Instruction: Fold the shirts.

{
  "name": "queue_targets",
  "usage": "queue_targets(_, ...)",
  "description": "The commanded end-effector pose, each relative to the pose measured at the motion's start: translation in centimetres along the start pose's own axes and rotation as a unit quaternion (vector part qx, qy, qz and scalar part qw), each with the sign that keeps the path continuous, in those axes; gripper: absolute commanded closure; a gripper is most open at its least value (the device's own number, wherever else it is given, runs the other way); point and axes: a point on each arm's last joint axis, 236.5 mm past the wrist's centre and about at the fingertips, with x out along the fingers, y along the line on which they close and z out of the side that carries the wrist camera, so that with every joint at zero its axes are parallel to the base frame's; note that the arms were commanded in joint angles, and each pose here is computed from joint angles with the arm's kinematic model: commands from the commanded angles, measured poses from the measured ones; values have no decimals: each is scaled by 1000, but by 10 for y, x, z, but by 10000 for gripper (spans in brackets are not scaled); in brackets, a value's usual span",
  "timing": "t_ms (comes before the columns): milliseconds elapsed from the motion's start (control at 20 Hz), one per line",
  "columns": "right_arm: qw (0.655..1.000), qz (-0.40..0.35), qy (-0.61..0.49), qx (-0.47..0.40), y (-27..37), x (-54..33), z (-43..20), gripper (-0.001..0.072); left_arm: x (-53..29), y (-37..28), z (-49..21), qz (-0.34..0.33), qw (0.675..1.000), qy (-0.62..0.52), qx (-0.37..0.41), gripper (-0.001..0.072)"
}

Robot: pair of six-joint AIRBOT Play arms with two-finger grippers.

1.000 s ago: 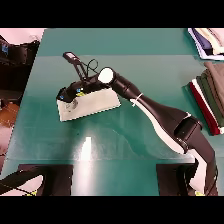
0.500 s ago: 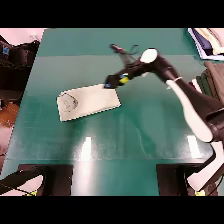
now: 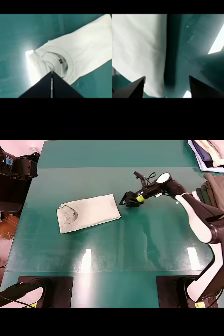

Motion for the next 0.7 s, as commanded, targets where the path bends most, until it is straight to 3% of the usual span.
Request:
queue_targets(0,999,33,17,6,17,36,3,81,0,-2,-1,-4,1000,2,-1,680)
queue_targets(250,998,40,50,-23,46,88,-6,99,0,-2,-7,-5,1000,16,0,680)
queue_targets(350,997,43,50,-41,59,99,-5,217,0,-2,-8,-5,1000,16,0,680)
queue_targets(450,995,46,39,-85,73,100,0,614,0,-2,-9,-5,1000,18,0,680)
queue_targets(500,992,51,34,-109,81,96,4,693,0,-2,-10,-5,1000,20,0,680)
queue_targets(650,987,64,22,-148,104,60,22,695,0,-3,-12,-6,1000,25,0,680)
